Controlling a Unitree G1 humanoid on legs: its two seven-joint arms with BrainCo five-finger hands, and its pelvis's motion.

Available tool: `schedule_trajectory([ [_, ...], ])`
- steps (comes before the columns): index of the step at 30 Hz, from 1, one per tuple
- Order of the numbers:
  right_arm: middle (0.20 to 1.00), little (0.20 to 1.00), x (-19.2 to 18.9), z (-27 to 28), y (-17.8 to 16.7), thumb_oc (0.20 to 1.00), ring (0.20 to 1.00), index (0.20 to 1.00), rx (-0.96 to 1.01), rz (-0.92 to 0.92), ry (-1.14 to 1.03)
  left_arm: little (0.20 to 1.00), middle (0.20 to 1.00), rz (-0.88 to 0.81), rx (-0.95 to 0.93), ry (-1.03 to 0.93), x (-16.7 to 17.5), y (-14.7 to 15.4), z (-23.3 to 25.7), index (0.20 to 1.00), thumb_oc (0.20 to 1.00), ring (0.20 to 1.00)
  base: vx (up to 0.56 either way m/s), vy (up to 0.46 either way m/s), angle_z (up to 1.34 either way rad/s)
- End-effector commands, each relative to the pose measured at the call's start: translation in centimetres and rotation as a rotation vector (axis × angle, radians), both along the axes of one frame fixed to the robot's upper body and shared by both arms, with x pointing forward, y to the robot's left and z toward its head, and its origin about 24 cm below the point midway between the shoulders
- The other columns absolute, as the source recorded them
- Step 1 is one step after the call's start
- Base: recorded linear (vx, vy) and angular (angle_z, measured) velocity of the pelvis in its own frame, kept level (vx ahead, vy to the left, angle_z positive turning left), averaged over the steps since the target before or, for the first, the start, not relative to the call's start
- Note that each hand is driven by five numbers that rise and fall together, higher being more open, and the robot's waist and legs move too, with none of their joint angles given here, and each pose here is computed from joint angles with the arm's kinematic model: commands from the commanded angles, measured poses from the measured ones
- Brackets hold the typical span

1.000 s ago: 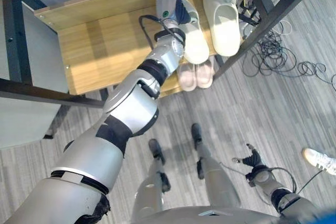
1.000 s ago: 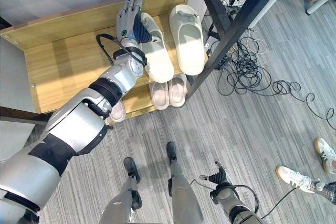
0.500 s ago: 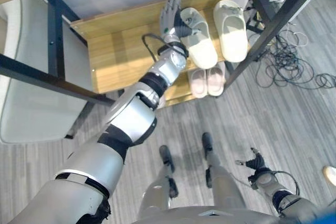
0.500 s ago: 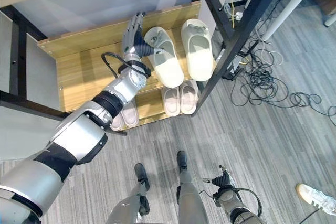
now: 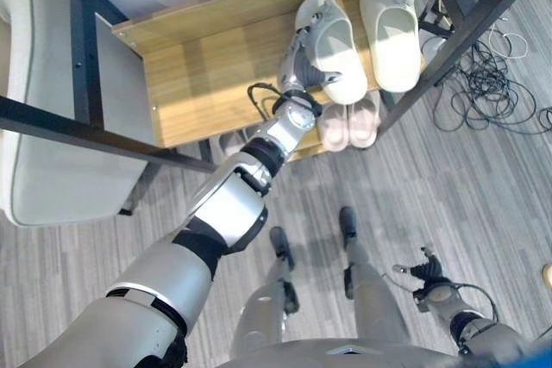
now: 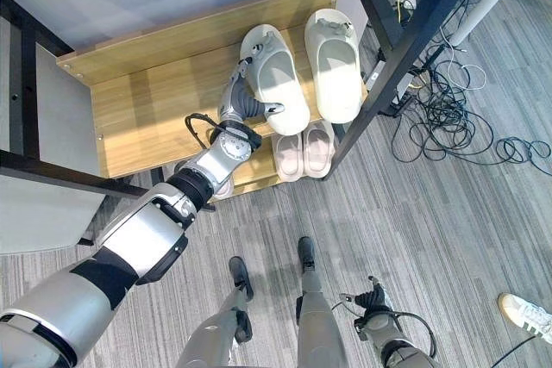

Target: Arrange the slippers neatly on the shoe rack.

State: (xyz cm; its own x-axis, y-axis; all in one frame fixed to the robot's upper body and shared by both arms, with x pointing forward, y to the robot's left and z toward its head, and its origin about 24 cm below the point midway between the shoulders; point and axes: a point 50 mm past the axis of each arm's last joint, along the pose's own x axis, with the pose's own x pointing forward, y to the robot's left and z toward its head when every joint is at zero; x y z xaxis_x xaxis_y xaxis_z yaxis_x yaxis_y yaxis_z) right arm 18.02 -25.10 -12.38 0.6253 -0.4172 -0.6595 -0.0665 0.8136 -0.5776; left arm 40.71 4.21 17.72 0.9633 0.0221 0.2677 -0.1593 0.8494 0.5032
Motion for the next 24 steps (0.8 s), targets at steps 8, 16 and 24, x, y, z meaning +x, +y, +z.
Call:
schedule_trajectory([
  [8,1.000,1.000,1.8,1.4,-1.7,1.000,1.000,1.000,-0.079,0.010,-0.011,1.000,1.000,-0.071,-0.288,0.137,0.2,-1.5,0.4,1.000,1.000,1.000,0.00,0.000,0.00],
  [16,1.000,1.000,2.0,1.4,-1.4,1.000,1.000,1.000,-0.080,0.024,-0.003,1.000,1.000,-0.132,-0.381,0.127,0.0,-2.7,1.8,1.000,1.000,1.000,0.00,0.000,0.00],
  [24,1.000,1.000,1.6,1.3,-1.7,1.000,1.000,1.000,-0.076,0.001,0.003,1.000,1.000,-0.215,-0.460,0.125,-1.0,-5.1,2.0,1.000,1.000,1.000,0.00,0.000,0.00],
])
